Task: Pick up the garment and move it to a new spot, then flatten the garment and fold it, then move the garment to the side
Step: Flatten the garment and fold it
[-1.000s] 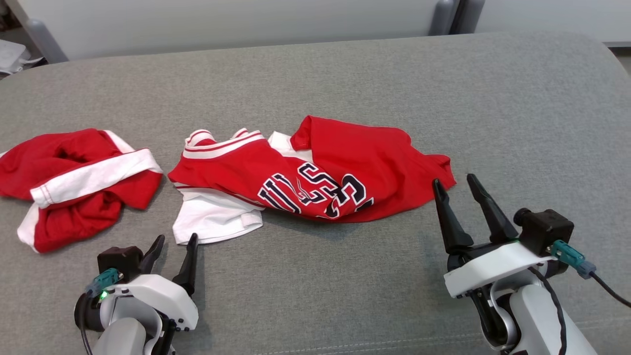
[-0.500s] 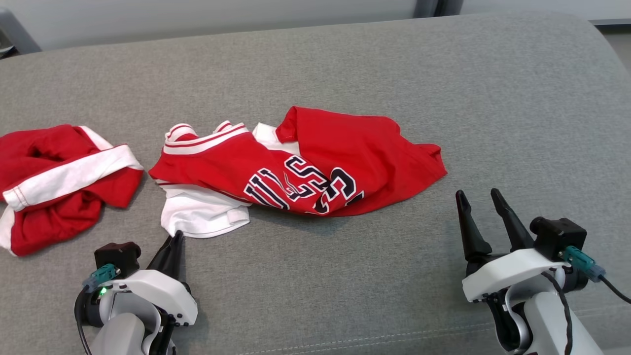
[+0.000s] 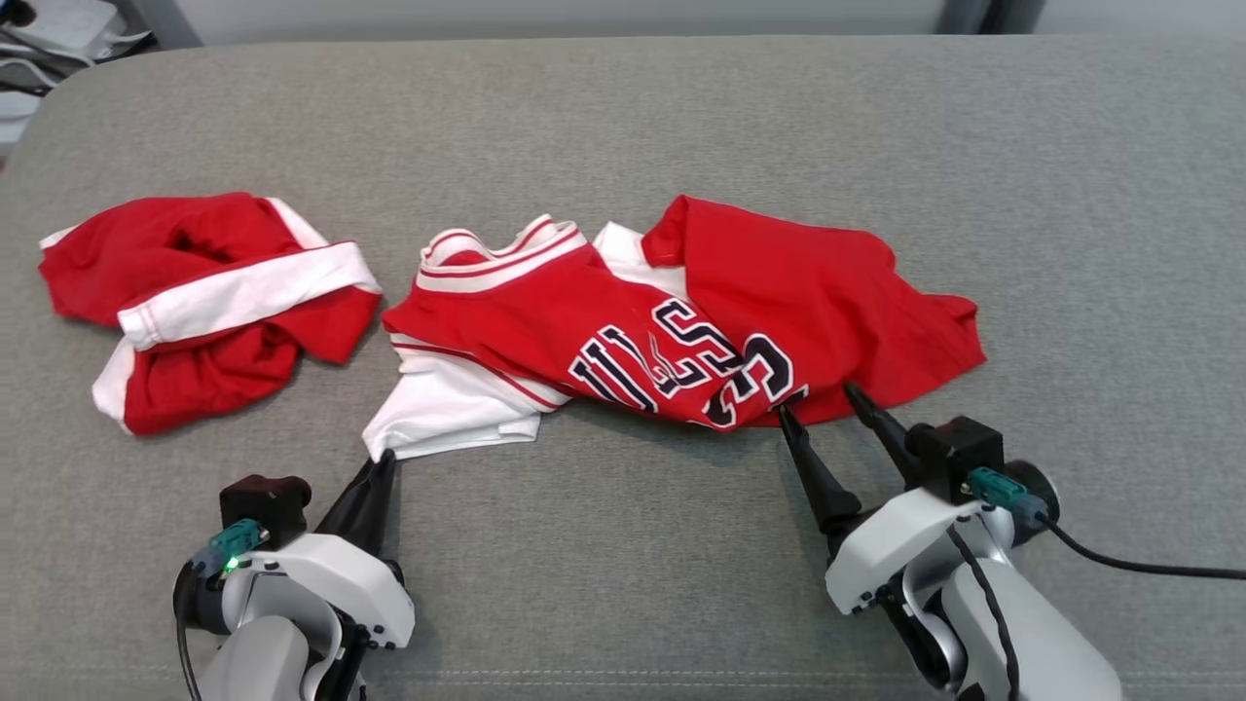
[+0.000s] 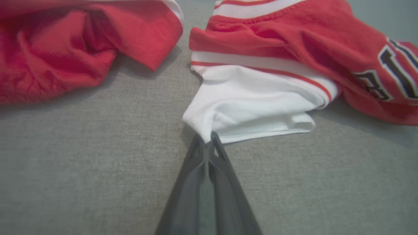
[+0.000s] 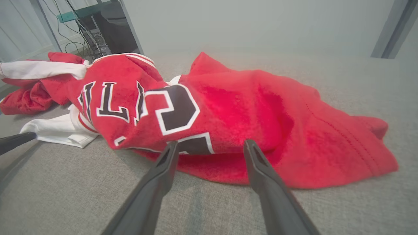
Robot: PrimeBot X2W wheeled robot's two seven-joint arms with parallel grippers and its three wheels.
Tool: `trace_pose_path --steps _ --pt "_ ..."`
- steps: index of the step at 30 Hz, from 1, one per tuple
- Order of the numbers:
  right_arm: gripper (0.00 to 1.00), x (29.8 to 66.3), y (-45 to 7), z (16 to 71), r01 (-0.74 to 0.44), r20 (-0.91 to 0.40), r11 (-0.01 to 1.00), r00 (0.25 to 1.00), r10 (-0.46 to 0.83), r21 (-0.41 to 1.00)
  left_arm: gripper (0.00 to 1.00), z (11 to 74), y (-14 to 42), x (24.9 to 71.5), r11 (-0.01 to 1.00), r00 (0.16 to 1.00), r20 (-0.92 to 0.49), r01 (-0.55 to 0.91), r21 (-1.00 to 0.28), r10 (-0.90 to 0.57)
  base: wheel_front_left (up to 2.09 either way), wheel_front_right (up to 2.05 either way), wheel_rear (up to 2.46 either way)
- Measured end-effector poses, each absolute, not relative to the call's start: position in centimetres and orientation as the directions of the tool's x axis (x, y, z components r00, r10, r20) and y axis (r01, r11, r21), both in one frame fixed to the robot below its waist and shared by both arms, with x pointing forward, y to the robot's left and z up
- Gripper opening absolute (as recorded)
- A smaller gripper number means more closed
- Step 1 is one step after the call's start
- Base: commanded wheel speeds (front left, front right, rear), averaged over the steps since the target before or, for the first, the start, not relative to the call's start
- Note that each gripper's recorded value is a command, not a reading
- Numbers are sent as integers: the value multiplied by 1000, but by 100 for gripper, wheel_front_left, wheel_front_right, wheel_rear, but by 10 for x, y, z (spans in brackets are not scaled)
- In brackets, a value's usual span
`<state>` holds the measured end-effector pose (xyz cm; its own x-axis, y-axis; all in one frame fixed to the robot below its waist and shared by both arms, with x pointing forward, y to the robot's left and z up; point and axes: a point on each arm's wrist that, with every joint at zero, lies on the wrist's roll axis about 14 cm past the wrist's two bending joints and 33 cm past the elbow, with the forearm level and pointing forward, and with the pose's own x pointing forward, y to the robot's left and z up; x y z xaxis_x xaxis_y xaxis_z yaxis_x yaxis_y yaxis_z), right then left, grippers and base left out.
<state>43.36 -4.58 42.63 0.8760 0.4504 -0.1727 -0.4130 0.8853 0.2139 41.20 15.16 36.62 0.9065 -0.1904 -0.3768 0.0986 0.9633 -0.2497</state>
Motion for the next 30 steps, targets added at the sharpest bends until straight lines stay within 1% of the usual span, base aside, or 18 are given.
trace_pose_path --steps 7,9,11,12,13,14,17,19,21,26,28,30 --pt "100 460 -20 442 -531 -139 846 836 531 40 0 367 156 404 965 908 -376 93 -244 -183 0 0 0" --pt "100 462 -18 434 -545 -171 838 825 539 8 0 367 157 401 965 908 -379 89 -245 -180 0 0 0" --pt "100 458 -19 416 -554 -240 833 809 536 -7 0 366 158 398 965 907 -382 84 -247 -176 0 0 0" --pt "44 456 -20 407 -555 -275 832 801 532 -6 0 366 159 397 966 907 -383 83 -246 -176 0 0 0" --pt "15 455 -21 401 -555 -305 832 793 527 -7 0 367 159 396 966 907 -383 83 -246 -175 0 0 0" --pt "0 455 -21 396 -558 -330 830 785 525 -8 0 367 159 395 966 907 -383 82 -245 -174 0 0 0" --pt "0 461 -15 401 -565 -326 825 780 535 2 0 369 160 393 966 909 -380 80 -245 -172 0 0 0" --pt "0 475 -12 419 -554 -266 833 801 537 15 0 370 160 393 966 911 -376 78 -247 -170 0 0 0" --pt "0 496 -13 445 -530 -184 848 832 523 10 0 372 161 393 966 913 -371 79 -247 -170 0 0 0" --pt "0 552 -27 512 -469 -20 877 883 469 -102 0 373 157 390 964 913 -367 90 -250 -180 0 0 0" --pt "0 572 -32 529 -446 11 883 892 452 -149 0 374 153 391 962 913 -361 99 -256 -190 0 0 0" --pt "0 588 -35 535 -426 12 890 901 433 -162 0 380 147 394 957 917 -343 115 -266 -205 0 0 0"
